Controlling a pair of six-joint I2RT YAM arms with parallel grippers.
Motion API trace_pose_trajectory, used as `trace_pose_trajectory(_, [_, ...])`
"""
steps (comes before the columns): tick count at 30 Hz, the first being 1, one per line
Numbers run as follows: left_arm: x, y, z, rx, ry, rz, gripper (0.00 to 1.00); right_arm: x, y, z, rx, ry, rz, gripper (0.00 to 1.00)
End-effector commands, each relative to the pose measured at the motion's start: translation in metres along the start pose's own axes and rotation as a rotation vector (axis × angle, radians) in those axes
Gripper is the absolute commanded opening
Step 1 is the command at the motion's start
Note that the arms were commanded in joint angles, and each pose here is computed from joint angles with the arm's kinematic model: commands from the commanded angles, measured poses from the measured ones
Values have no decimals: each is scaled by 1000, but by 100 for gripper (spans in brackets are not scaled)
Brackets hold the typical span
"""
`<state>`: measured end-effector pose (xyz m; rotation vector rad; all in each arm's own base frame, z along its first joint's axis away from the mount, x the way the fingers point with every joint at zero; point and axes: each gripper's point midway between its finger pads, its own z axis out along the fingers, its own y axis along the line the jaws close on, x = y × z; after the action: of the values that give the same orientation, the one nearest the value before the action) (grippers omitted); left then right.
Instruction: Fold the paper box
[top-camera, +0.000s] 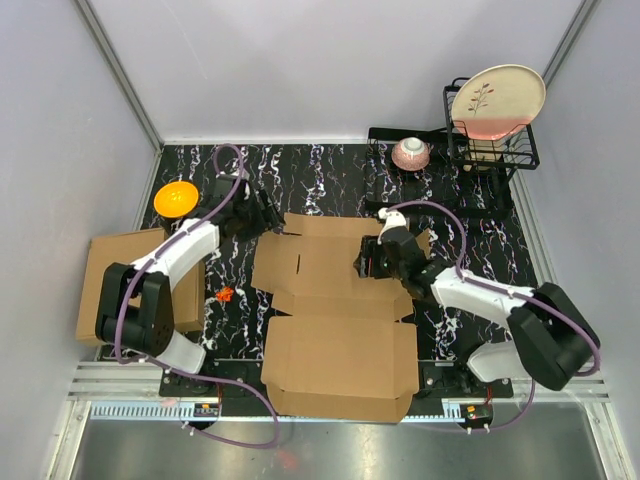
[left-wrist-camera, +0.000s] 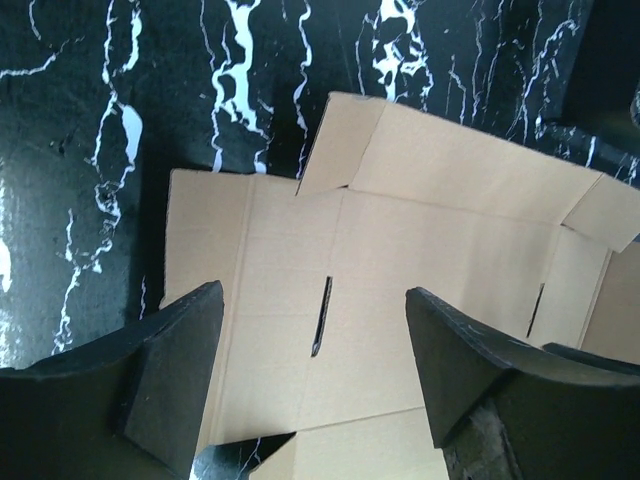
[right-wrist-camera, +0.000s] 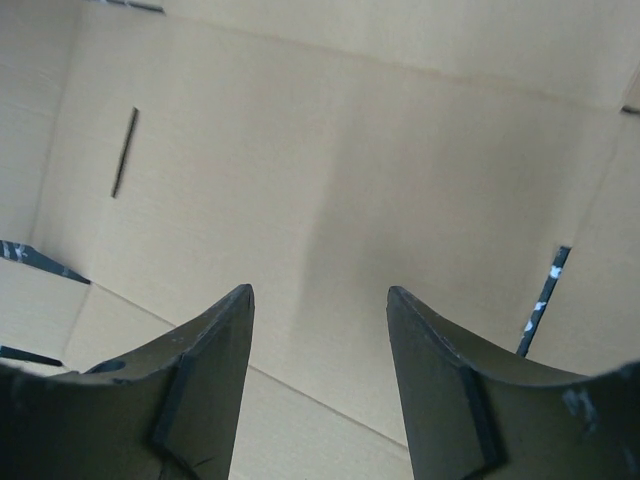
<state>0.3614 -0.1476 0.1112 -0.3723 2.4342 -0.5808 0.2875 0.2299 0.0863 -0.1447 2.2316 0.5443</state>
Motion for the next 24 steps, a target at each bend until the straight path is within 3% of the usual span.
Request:
trace_pose_trajectory(1, [-30,-22,9,65,-77,-3,77,12,10,17,-59,23,47,62])
trace_pose_trajectory(9, [-39,-20,51,26,-51,-10,70,30,6,35,-38,98,59,54])
trace_pose_trajectory(12, [-40,-20,66,1,-43,-10,65,32,5,37,-19,117,60,31])
trace_pose_trajectory(13, [-42,-23,68,-6,-39,-5,63,33,3,38,-8,123,59,14])
trace_pose_trajectory(15, [-37,-22,76,-37,-29,23,60,36,2,39,5,142,62,1])
trace_pose_trajectory(24, [-29,-21,94,-86,1,78,55,40,0,38,12,157,71,1])
